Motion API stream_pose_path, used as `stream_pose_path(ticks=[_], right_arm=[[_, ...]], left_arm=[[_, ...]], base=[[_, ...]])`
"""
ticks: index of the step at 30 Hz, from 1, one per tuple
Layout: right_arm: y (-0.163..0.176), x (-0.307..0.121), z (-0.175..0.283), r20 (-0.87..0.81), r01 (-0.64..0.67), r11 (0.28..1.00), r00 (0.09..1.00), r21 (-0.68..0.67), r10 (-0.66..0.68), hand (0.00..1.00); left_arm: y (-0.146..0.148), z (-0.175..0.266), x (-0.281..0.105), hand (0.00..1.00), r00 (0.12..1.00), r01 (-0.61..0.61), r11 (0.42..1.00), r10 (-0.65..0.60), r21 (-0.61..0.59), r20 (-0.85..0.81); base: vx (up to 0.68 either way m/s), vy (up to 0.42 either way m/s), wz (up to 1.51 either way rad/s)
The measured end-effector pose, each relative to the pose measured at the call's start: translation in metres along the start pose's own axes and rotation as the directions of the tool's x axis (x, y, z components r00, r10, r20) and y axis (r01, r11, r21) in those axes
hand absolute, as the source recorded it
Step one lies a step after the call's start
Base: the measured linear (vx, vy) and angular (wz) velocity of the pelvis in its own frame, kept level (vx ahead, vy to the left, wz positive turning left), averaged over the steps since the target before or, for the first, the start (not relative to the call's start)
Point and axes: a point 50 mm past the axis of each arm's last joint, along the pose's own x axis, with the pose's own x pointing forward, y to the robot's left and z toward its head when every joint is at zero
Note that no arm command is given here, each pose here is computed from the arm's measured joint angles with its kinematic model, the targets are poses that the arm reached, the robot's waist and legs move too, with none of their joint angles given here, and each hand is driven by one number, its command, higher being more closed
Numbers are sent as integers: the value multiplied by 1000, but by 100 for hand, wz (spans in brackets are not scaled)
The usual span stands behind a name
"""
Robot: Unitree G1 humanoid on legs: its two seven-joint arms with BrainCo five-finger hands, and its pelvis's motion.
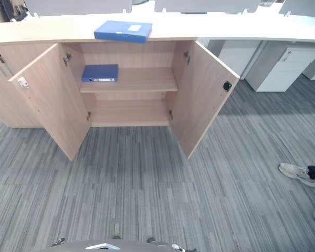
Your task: Walk over to the cabinet, pick up the folder, carry it to the office cabinet, place the folder inside the office cabinet, then close the office cabinet door
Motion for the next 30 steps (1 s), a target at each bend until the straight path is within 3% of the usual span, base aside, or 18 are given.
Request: stream_pose_path(ticks=[13,30], right_arm=[[13,2,25,58,-26,999,998,24,24,0],[26,2,44,105,-51,996,993,-72,58,0]], left_arm=[[-4,15,2,0,999,15,1000,-15,-4,37],[-6,33,4,0,996,22,997,-29,78,88]], base=[[27,-19,-2],[-26,-16,-14]])
